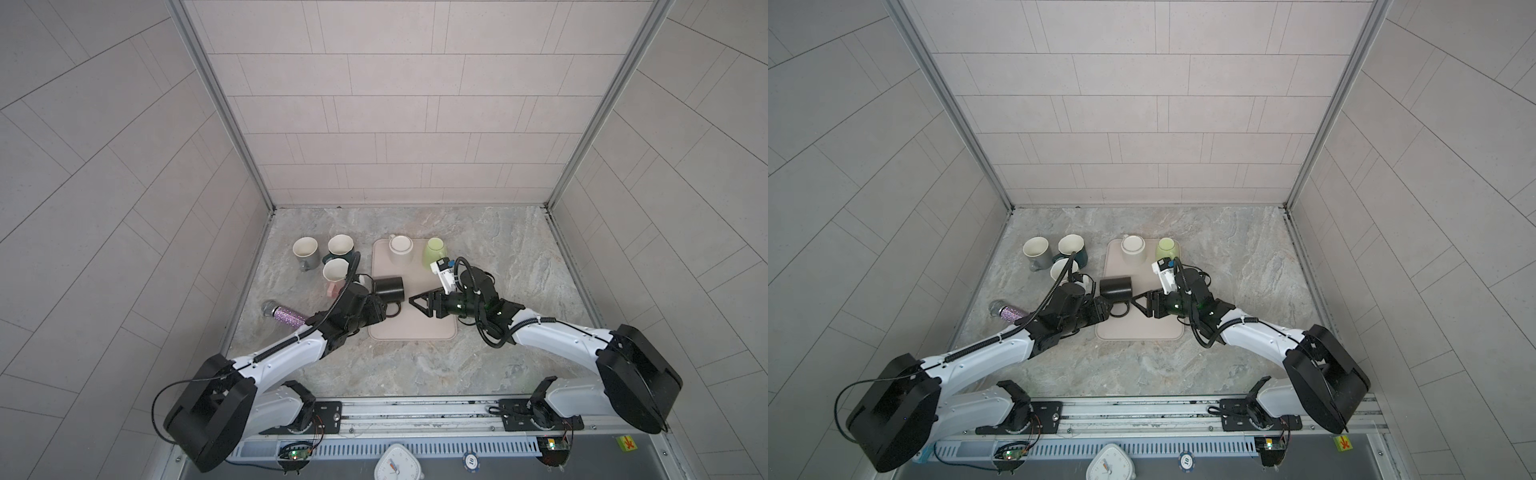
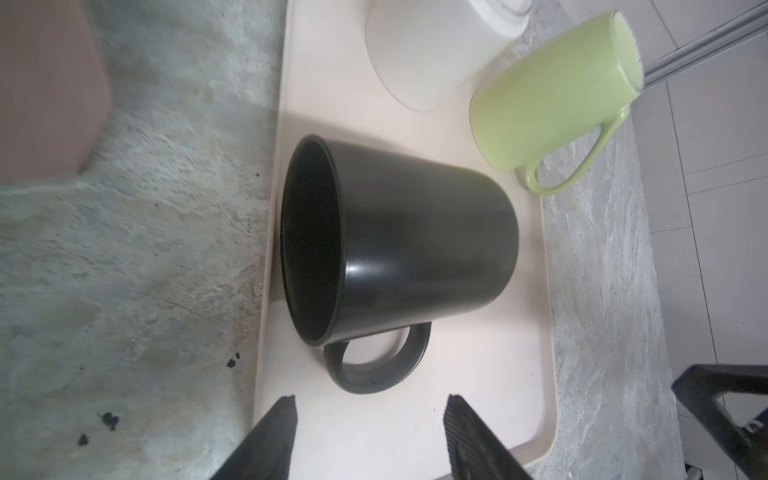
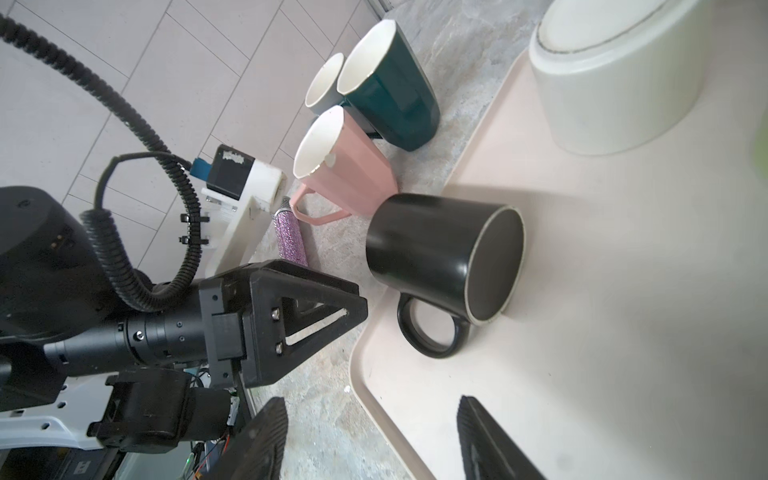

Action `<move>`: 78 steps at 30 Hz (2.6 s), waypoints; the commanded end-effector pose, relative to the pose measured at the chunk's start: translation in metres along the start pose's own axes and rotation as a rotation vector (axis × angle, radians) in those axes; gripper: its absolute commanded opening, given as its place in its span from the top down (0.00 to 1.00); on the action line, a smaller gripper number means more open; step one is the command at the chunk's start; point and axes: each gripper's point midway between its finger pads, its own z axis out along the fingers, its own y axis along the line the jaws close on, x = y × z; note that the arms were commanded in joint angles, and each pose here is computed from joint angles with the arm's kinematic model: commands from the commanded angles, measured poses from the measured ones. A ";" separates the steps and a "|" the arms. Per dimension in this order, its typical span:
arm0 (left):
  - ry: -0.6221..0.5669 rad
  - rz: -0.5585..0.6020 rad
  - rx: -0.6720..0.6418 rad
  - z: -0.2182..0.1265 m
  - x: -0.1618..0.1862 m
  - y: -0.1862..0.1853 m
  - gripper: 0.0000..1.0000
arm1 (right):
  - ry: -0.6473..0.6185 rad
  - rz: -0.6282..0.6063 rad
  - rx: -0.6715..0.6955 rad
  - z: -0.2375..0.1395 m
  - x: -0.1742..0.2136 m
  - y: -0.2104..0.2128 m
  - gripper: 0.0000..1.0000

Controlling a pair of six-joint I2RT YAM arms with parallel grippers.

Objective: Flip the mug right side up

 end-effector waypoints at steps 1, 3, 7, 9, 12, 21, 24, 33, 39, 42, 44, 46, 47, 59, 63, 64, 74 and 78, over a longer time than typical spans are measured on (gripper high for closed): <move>0.029 -0.035 0.061 0.007 0.001 -0.013 0.39 | 0.036 -0.002 0.048 -0.012 0.016 -0.011 0.34; 0.037 -0.051 0.066 0.013 0.003 -0.014 0.40 | 0.028 -0.006 0.067 -0.018 0.018 -0.014 0.34; 0.038 -0.057 0.060 0.017 0.002 -0.014 0.44 | 0.019 -0.012 0.081 -0.029 0.020 -0.015 0.33; 0.031 -0.055 0.042 0.016 0.000 -0.011 0.45 | 0.015 -0.015 0.097 -0.035 0.022 -0.018 0.33; 0.024 -0.048 0.021 0.018 -0.001 -0.007 0.46 | 0.010 -0.015 0.110 -0.040 0.025 -0.021 0.33; 0.030 -0.054 0.038 0.029 0.002 -0.008 0.48 | -0.017 -0.017 0.120 -0.052 0.023 -0.022 0.33; 0.022 -0.045 0.035 0.031 0.000 -0.009 0.52 | -0.021 -0.018 0.125 -0.054 0.023 -0.023 0.33; 0.032 -0.024 0.007 0.041 0.002 -0.003 0.55 | -0.029 -0.022 0.133 -0.059 0.024 -0.024 0.33; 0.035 -0.025 -0.015 0.048 0.004 0.003 0.55 | -0.027 -0.026 0.137 -0.060 0.024 -0.025 0.33; 0.030 -0.021 -0.011 0.051 0.004 0.002 0.55 | -0.026 -0.025 0.133 -0.059 0.024 -0.025 0.33; 0.021 -0.018 -0.019 0.052 0.002 0.002 0.55 | -0.025 -0.025 0.130 -0.058 0.025 -0.024 0.33; 0.016 -0.014 -0.028 0.053 -0.001 0.003 0.58 | -0.025 -0.026 0.126 -0.059 0.025 -0.023 0.33; 0.015 -0.010 -0.033 0.053 -0.001 0.003 0.59 | -0.027 -0.025 0.128 -0.059 0.024 -0.024 0.33; 0.034 0.031 -0.119 0.062 -0.001 0.015 0.76 | -0.029 -0.035 0.148 -0.061 0.024 -0.026 0.33; 0.029 0.062 -0.161 0.057 -0.005 0.018 0.81 | -0.028 -0.036 0.152 -0.061 0.025 -0.027 0.33; 0.031 0.074 -0.171 0.056 -0.006 0.019 0.83 | -0.029 -0.036 0.151 -0.061 0.025 -0.027 0.33; 0.006 0.130 -0.195 0.043 -0.016 0.017 0.88 | -0.028 -0.013 0.135 -0.057 0.028 -0.028 0.32; -0.008 0.131 -0.175 0.036 -0.023 0.009 0.92 | -0.035 0.010 0.120 -0.054 0.029 -0.028 0.32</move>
